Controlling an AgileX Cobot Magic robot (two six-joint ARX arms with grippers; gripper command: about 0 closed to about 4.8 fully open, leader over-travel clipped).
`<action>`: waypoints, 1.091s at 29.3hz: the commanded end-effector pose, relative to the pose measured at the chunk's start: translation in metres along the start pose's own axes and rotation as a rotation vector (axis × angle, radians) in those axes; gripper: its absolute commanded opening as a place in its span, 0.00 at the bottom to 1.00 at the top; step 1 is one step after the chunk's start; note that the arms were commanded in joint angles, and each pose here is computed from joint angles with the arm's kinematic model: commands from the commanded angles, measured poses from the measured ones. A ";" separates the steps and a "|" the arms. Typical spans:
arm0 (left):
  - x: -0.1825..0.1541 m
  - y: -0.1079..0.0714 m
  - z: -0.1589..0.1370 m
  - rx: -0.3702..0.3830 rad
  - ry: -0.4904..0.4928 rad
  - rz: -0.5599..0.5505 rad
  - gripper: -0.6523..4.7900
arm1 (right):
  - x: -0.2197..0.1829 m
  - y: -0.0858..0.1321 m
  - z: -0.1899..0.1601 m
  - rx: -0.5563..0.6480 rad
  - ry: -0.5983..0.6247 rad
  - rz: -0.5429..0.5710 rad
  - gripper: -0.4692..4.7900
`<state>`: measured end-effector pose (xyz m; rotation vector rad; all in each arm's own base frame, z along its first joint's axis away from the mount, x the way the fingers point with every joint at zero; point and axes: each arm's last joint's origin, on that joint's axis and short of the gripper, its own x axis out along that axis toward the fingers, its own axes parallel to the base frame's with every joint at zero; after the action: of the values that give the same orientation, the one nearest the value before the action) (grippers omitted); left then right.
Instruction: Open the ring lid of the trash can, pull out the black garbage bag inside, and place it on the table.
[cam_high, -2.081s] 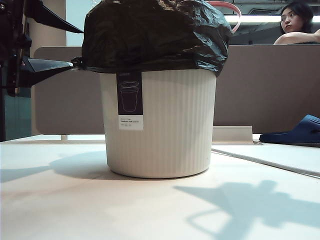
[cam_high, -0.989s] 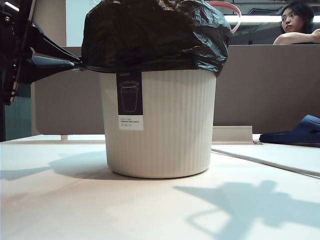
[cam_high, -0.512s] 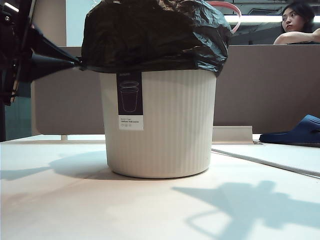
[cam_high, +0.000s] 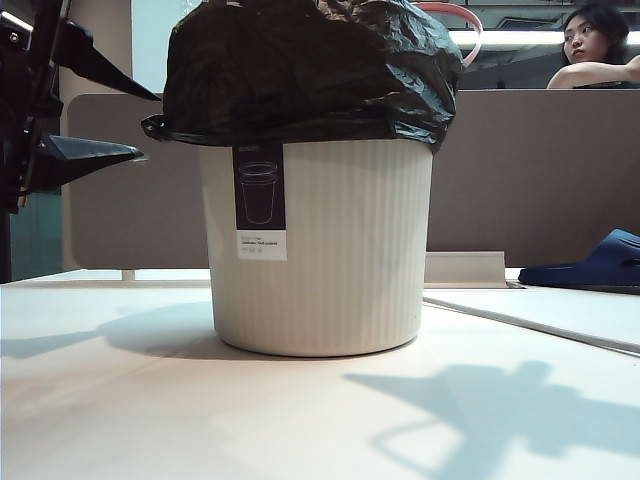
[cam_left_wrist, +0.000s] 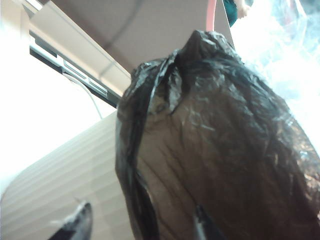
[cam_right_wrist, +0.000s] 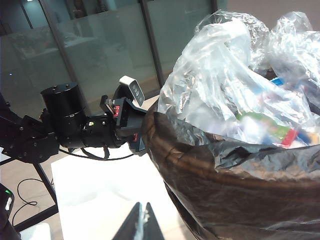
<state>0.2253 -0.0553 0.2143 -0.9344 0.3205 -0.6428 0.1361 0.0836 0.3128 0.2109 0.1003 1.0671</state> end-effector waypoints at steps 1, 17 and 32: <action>0.001 -0.004 0.003 0.015 -0.034 -0.015 0.60 | 0.000 0.001 0.003 -0.013 -0.020 0.011 0.08; 0.017 -0.019 0.001 0.062 0.003 -0.011 0.58 | 0.000 0.001 0.003 -0.013 -0.019 0.011 0.08; 0.020 -0.017 -0.001 0.062 0.018 0.070 0.31 | 0.000 0.001 0.003 -0.013 -0.019 0.011 0.08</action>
<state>0.2339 -0.0755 0.2260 -0.8705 0.3612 -0.5891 0.1361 0.0836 0.3128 0.2109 0.0999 1.0671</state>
